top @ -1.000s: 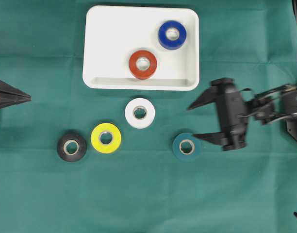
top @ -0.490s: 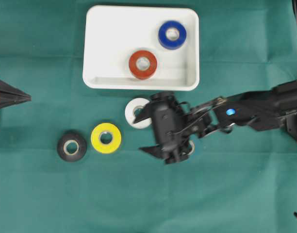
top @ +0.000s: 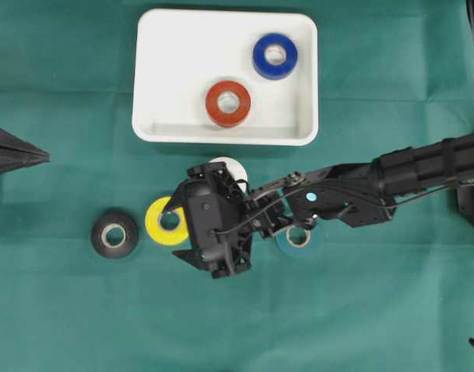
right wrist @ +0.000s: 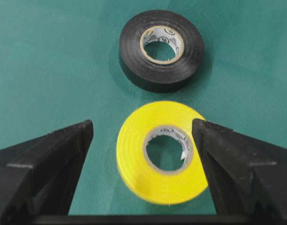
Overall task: Put the tape into the white case with the right arm.
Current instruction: 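Move the right gripper over the yellow tape roll, then lower the right gripper onto the yellow roll's rim and close, then lift the yellow roll and carry it into the white tray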
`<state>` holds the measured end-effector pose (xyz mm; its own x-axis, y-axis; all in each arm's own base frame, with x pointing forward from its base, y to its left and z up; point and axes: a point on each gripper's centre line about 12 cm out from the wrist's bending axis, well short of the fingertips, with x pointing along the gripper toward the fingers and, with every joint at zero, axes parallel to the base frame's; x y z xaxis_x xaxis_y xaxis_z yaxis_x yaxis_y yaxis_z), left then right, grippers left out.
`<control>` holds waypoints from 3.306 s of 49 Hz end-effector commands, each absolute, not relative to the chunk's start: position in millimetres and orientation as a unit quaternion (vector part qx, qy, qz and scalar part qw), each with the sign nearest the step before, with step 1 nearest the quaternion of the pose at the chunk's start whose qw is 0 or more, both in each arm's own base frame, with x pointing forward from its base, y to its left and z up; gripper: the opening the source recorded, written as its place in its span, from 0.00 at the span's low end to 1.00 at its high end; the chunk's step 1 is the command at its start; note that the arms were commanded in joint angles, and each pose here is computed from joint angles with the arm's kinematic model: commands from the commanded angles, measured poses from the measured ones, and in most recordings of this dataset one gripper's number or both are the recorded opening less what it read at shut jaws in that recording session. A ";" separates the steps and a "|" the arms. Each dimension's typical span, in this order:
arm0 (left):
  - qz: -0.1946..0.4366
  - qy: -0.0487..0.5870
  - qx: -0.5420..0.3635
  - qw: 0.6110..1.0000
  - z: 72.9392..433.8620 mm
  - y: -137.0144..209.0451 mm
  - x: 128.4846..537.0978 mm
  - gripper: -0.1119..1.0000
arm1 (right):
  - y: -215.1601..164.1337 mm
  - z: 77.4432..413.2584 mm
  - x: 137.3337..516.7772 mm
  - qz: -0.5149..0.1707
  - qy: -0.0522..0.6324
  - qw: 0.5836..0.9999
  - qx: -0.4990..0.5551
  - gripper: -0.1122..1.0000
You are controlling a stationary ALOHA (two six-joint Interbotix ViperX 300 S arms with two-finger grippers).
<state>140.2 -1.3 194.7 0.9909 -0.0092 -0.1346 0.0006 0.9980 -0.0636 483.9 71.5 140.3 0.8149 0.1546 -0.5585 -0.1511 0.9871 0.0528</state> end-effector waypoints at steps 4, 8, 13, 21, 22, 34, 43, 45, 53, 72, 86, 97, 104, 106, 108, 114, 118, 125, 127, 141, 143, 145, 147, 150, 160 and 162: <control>-0.002 0.065 -0.032 0.997 197.3 -1.3 141.4 0.11 | 74.7 153.4 495.5 0.075 0.281 0.957 0.012 0.57; -0.002 0.067 -0.032 0.997 196.0 -1.3 141.2 0.11 | 74.4 151.4 497.1 0.070 0.286 0.956 0.018 0.57; -0.002 0.067 -0.033 0.997 196.0 -1.3 141.2 0.11 | 73.5 146.1 497.0 0.061 0.299 0.952 0.023 0.57; -0.002 0.067 -0.033 0.997 196.0 -1.1 141.2 0.11 | 74.2 135.2 494.2 0.031 0.347 0.937 0.011 0.57; -0.002 0.067 -0.032 0.997 196.0 -1.3 141.2 0.11 | 74.3 133.7 493.9 0.027 0.354 0.935 0.007 0.57; -0.002 0.067 -0.032 0.997 196.0 -1.3 141.2 0.11 | 79.8 128.5 498.6 0.011 0.379 0.925 -0.006 0.57; -0.002 0.067 -0.032 0.997 196.0 -1.3 141.2 0.11 | 84.2 124.7 501.7 0.016 0.378 0.926 -0.005 0.57; -0.002 0.067 -0.032 0.997 196.0 -1.3 141.2 0.11 | 84.6 122.3 502.3 0.018 0.378 0.925 -0.005 0.57; -0.002 0.067 -0.032 0.997 196.0 -1.3 141.2 0.11 | 86.2 117.2 504.8 0.019 0.380 0.925 -0.004 0.57; -0.001 0.071 -0.032 0.997 192.9 -1.1 140.6 0.11 | 95.7 119.5 508.4 0.028 0.374 0.927 -0.008 0.56; -0.001 0.072 -0.033 0.997 191.6 -0.9 140.4 0.11 | 100.6 113.0 508.3 0.034 0.379 0.924 -0.023 0.33; 0.000 0.071 -0.033 0.997 192.2 -0.7 140.5 0.11 | 100.4 104.1 507.9 0.033 0.387 0.921 -0.024 0.11; 0.000 0.071 -0.033 0.997 192.9 -0.7 140.6 0.11 | 100.4 105.3 508.2 0.033 0.387 0.921 -0.025 0.11; 0.000 0.071 -0.033 0.997 192.9 -0.7 140.6 0.11 | 100.4 105.3 508.2 0.033 0.387 0.921 -0.025 0.11; 0.000 0.071 -0.033 0.997 192.9 -0.7 140.6 0.11 | 100.4 106.5 508.5 0.032 0.386 0.922 -0.025 0.11; 0.000 0.071 -0.033 0.997 192.9 -0.7 140.6 0.10 | 98.9 113.2 507.6 0.027 0.386 0.922 -0.026 0.11; 0.000 0.071 -0.033 0.997 192.9 -0.7 140.6 0.11 | 96.6 121.5 505.8 0.019 0.388 0.921 -0.028 0.11; 0.000 0.071 -0.033 0.997 192.2 -0.7 140.5 0.11 | 95.5 143.4 502.0 0.010 0.382 0.924 -0.029 0.11; 0.000 0.072 -0.033 0.997 191.6 -0.7 140.4 0.11 | 94.8 151.2 501.5 0.008 0.378 0.925 -0.028 0.11; 0.000 0.073 -0.033 0.997 191.0 -0.7 140.2 0.11 | 91.7 185.6 495.6 -0.003 0.360 0.933 -0.024 0.11; 0.000 0.073 -0.033 0.997 191.0 -0.7 140.2 0.11 | 90.0 185.0 495.5 -0.005 0.362 0.932 -0.023 0.11; 0.000 0.073 -0.033 0.997 191.0 -0.7 140.2 0.11 | 89.1 184.9 495.5 -0.006 0.362 0.932 -0.023 0.11; 0.000 0.073 -0.033 0.997 191.0 -0.7 140.2 0.11 | 86.6 184.7 495.7 -0.009 0.363 0.931 -0.021 0.11; 0.000 0.073 -0.033 0.997 191.0 -0.7 140.2 0.11 | 80.7 185.1 496.1 -0.016 0.365 0.931 -0.021 0.11; 0.000 0.073 -0.033 0.997 191.0 -0.7 140.2 0.11 | 38.0 187.0 500.4 -0.056 0.366 0.929 -0.010 0.11; 0.000 0.073 -0.033 0.997 191.0 -0.7 140.2 0.11 | 27.1 186.9 501.0 -0.066 0.367 0.928 -0.007 0.11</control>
